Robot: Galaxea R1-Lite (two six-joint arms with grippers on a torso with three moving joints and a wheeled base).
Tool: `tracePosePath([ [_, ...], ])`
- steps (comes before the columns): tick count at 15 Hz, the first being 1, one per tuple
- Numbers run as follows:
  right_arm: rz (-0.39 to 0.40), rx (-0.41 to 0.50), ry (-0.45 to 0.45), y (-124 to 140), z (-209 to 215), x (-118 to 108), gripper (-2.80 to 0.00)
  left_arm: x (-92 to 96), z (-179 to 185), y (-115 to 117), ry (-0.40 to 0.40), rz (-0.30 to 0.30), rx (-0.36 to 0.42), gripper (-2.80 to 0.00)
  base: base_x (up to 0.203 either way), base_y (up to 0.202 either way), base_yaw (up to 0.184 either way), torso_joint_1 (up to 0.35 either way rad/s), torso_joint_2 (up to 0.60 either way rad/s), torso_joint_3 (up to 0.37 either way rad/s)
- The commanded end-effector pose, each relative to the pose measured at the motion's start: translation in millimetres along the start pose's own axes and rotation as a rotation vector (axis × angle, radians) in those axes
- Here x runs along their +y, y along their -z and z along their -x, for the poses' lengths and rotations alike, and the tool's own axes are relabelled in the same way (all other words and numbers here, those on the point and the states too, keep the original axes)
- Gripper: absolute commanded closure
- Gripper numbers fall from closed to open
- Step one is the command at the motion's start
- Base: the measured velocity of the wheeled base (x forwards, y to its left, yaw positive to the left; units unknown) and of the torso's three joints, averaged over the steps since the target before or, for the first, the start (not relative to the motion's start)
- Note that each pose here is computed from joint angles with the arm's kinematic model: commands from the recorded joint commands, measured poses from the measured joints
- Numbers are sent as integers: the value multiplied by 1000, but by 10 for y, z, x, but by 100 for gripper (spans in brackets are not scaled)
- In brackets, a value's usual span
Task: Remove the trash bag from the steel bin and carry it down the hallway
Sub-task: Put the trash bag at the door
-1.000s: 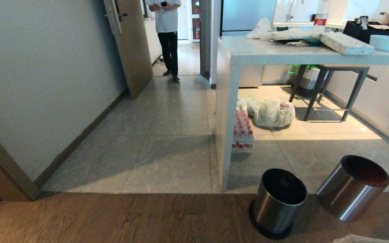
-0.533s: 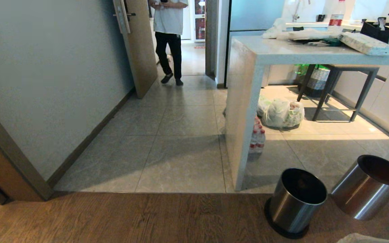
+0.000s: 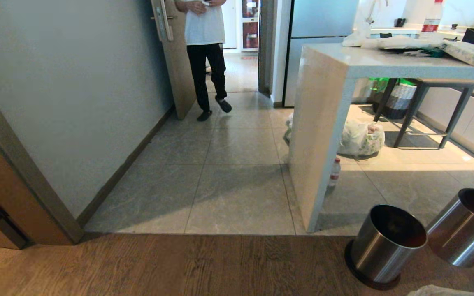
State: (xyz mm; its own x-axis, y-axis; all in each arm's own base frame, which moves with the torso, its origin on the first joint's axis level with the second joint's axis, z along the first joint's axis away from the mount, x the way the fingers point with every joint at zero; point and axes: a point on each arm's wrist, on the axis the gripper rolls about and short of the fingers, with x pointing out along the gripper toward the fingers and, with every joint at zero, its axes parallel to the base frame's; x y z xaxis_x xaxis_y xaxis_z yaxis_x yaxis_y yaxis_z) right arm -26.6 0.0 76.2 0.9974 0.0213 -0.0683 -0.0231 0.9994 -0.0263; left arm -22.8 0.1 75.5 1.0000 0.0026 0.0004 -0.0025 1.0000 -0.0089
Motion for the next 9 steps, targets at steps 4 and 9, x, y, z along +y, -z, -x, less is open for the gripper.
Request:
tracePosePath([
  [4, 0, 2, 0, 0, -1, 0, 0, 0, -1, 3, -1, 0, 0, 0, 0, 194, -1, 2, 0, 2],
  [9, 0, 2, 0, 0, -1, 0, 0, 0, 0, 3, -1, -3, -1, 0, 0, 192, 1, 3, 2, 2],
])
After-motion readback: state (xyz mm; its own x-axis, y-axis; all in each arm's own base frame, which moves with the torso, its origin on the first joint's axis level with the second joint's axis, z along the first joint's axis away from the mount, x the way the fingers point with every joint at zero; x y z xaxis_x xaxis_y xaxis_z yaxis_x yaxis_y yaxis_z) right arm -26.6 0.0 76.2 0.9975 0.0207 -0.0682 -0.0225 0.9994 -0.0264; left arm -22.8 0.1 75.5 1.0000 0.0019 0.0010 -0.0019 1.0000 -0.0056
